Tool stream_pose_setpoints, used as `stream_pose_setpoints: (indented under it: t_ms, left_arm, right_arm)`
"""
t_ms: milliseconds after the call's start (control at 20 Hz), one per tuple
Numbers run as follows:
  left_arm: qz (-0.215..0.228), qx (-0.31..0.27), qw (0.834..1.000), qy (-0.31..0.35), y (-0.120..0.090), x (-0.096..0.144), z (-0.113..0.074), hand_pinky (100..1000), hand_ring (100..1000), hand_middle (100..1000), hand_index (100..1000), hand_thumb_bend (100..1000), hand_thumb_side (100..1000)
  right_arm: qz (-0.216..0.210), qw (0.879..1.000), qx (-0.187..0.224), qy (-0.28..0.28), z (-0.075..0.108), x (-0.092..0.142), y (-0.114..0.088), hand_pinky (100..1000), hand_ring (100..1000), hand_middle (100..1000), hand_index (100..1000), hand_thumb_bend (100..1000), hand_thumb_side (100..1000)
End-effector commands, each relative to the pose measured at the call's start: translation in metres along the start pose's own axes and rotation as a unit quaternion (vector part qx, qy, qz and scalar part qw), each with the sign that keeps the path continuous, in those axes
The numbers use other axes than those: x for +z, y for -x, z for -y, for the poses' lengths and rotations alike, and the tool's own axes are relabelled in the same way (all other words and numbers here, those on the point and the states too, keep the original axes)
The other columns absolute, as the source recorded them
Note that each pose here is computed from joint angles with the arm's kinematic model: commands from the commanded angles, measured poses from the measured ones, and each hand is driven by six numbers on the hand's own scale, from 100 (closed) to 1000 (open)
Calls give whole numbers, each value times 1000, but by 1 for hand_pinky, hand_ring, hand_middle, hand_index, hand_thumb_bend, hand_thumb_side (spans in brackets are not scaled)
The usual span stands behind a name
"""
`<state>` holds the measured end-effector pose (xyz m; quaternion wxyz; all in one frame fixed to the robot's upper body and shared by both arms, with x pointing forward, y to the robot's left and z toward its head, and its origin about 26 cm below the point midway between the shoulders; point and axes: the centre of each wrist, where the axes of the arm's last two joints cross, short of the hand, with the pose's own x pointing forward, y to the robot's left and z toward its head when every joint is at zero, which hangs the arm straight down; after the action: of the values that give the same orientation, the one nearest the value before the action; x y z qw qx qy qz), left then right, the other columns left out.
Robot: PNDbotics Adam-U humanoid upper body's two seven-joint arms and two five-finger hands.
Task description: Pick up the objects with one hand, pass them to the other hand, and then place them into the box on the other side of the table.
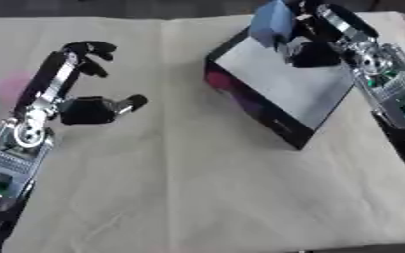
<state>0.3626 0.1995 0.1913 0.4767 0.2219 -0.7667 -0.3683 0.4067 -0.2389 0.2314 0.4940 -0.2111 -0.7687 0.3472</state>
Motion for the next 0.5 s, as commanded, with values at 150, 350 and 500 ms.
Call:
stream_pose_setpoints:
  t_ms: [150, 350, 500]
  left_arm:
    - [7, -10, 1000, -13, -4, 0, -12, 739, 611, 687, 828, 673, 339]
    - [6, -9, 1000, -11, -3, 0, -12, 740, 612, 687, 828, 677, 344]
    - [7, -9, 1000, -11, -4, 0, -12, 740, 613, 688, 829, 680, 348]
  right_arm:
    - [-17, 999, 35, 2, 11, 0, 13, 810, 647, 622, 668, 100, 120]
    - [-27, 999, 41, -5, 9, 0, 18, 842, 763, 785, 818, 100, 139]
    - [-19, 998, 53, -15, 8, 0, 16, 891, 856, 884, 922, 100, 157]
